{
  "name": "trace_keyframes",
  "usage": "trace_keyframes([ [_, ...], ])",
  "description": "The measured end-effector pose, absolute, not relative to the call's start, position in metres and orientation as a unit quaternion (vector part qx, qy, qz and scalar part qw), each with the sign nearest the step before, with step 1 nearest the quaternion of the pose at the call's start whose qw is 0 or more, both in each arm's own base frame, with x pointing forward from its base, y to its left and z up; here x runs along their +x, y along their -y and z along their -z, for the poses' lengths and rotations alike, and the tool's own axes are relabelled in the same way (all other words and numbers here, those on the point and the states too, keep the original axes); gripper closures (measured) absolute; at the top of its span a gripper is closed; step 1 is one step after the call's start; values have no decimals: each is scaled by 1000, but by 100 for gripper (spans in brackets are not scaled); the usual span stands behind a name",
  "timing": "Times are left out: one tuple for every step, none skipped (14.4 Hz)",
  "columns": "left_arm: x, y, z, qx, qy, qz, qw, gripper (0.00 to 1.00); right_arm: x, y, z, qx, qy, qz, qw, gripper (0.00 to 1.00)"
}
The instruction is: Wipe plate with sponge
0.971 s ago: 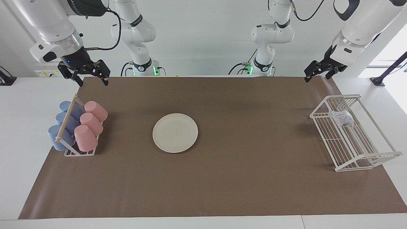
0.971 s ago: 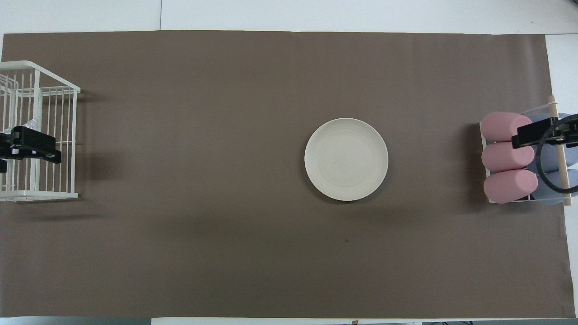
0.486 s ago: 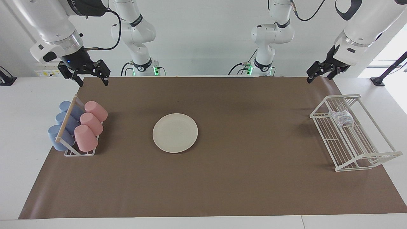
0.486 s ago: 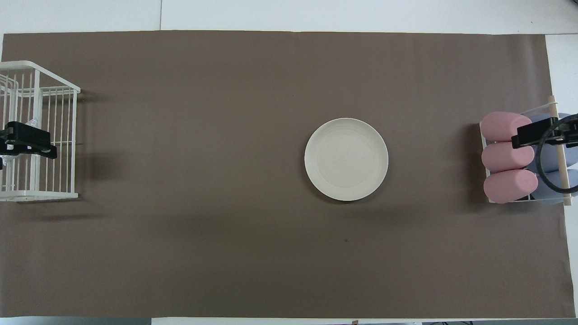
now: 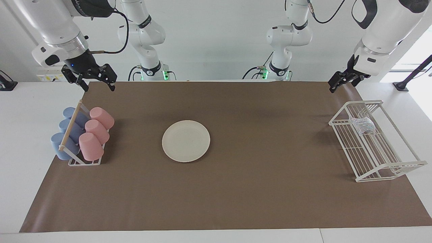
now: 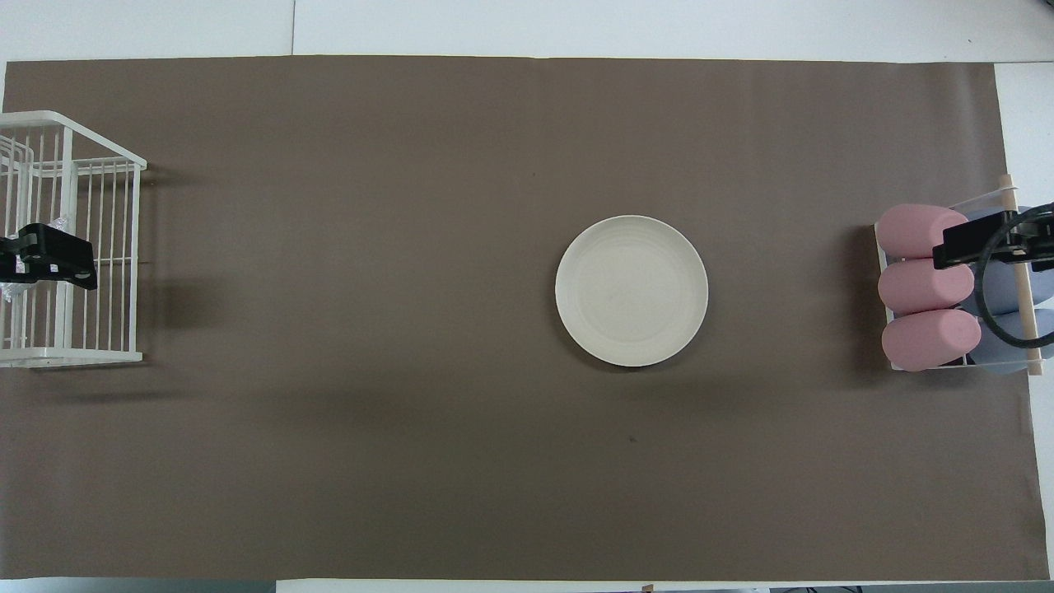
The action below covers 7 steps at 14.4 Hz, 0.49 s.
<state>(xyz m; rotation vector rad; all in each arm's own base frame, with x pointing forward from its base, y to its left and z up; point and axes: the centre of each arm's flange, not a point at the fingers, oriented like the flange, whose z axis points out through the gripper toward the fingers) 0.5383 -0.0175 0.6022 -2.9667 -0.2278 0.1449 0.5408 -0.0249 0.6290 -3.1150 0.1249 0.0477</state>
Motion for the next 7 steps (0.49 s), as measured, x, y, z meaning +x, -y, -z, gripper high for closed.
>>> trace_keyframes([
  [544, 24, -591, -990, 63, -49, 115, 0, 541, 24, -629, -998, -57, -16, 12, 0],
  [551, 32, -577, -986, 47, -52, 151, 0, 541, 24, -629, -997, -73, -16, 11, 0],
  [560, 40, -559, -979, 28, -57, 193, 0, 541, 22, -629, -996, -85, -16, 11, 0],
  [571, 51, -537, -970, 6, -61, 236, 0, 541, 18, -629, -995, -96, -16, 11, 0],
  [582, 61, -515, -960, -15, -63, 274, 0, 541, 15, -629, -994, -108, -16, 10, 0],
  [591, 68, -495, -951, -30, -64, 301, 0, 541, 12, -629, -992, -123, -16, 10, 0],
  [599, 69, -480, -943, -43, -64, 325, 0, 541, 10, -629, -990, -141, -17, 9, 0],
])
